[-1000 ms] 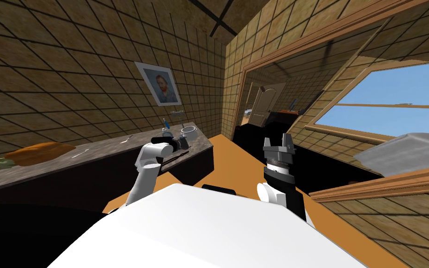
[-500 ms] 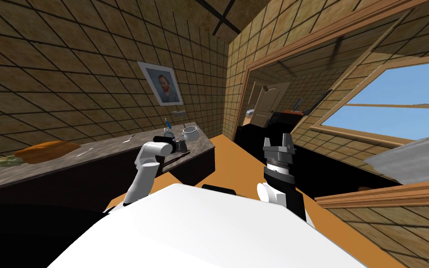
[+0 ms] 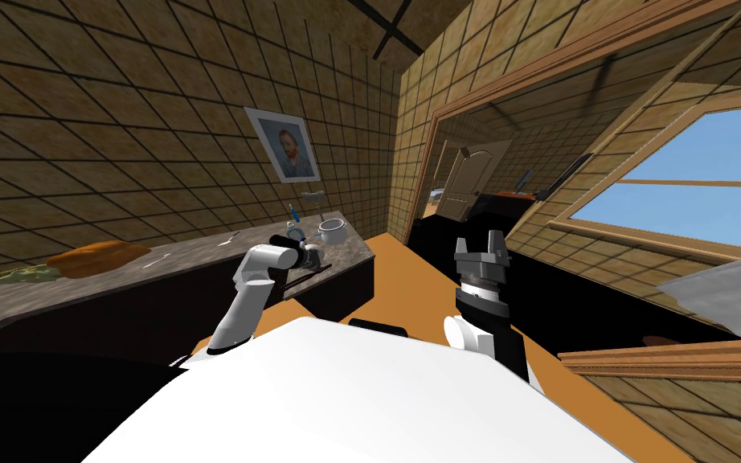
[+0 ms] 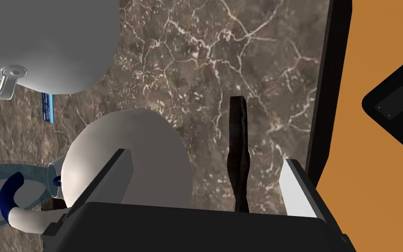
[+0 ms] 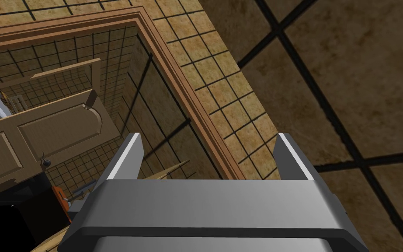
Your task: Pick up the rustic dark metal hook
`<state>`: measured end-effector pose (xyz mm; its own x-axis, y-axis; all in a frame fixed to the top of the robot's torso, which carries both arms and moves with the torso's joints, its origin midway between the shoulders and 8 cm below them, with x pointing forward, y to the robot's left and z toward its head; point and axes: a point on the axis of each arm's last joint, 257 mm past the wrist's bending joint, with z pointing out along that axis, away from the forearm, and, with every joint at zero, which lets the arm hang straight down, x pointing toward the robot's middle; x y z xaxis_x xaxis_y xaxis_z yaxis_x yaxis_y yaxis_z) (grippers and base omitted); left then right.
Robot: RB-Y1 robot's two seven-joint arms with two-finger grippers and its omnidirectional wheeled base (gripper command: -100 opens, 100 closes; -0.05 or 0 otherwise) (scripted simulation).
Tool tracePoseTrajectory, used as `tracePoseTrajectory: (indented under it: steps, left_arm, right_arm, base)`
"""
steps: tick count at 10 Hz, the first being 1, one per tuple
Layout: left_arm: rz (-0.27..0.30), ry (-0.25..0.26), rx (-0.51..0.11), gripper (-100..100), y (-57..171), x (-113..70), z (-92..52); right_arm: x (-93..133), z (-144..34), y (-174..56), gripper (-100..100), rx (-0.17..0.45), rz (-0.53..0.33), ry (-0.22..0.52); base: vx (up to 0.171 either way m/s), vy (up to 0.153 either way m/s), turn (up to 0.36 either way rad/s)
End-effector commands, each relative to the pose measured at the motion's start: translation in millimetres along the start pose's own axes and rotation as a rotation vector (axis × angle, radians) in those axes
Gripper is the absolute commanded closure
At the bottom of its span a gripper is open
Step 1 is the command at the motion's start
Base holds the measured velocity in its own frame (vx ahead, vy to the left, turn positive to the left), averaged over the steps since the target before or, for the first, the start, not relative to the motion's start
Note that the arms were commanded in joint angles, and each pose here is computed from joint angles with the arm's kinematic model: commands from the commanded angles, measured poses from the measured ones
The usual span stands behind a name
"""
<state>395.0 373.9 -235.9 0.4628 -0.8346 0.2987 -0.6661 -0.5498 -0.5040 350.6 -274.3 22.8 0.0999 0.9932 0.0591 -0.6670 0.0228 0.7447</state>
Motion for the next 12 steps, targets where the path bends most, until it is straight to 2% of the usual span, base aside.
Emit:
tracePoseTrajectory:
  steps: [1, 2, 3, 5, 6, 9, 10, 11, 12]
  left_arm:
    - [-0.007, -0.028, -0.038, -100, 8.0, -8.4, 1.4]
    - [-0.020, -0.065, -0.085, -100, 18.6, -21.0, 4.3]
    - [-0.020, -0.069, -0.091, -100, 20.2, -22.0, 4.1]
    - [-0.047, -0.138, -0.182, -100, 43.3, -46.1, 8.4]
    - [-0.047, -0.143, -0.189, -100, 44.9, -47.3, 7.9]
    - [-0.085, -0.226, -0.307, -100, 81.5, -77.1, 12.6]
    - [-0.077, -0.209, -0.282, -100, 75.3, -73.4, 11.1]
    - [-0.079, -0.213, -0.288, 0, 76.9, -74.8, 10.9]
    - [-0.081, -0.214, -0.287, -100, 77.7, -78.3, 20.3]
  right_arm:
    - [0.0, 0.0, 0.0, 0, 0.000, 0.000, 0.000]
    - [0.0, 0.0, 0.0, 0, 0.000, 0.000, 0.000]
    - [0.0, 0.0, 0.0, 0, 0.000, 0.000, 0.000]
    - [0.0, 0.0, 0.0, 0, 0.000, 0.000, 0.000]
    - [0.0, 0.0, 0.0, 0, 0.000, 0.000, 0.000]
    - [0.0, 0.0, 0.0, 0, 0.000, 0.000, 0.000]
    - [0.0, 0.0, 0.0, 0, 0.000, 0.000, 0.000]
    - [0.0, 0.0, 0.0, 0, 0.000, 0.000, 0.000]
    - [0.0, 0.0, 0.0, 0, 0.000, 0.000, 0.000]
  base:
    - [0.035, 0.035, 0.038]
    - [0.052, 0.040, 0.068]
    - [0.044, 0.032, 0.033]
    - [0.055, 0.034, 0.073]
    - [0.051, 0.045, 0.028]
    - [0.069, 0.067, 0.044]
    - [0.023, 0.034, 0.003]
    - [0.005, 0.007, -0.002]
    - [0.001, -0.004, -0.014]
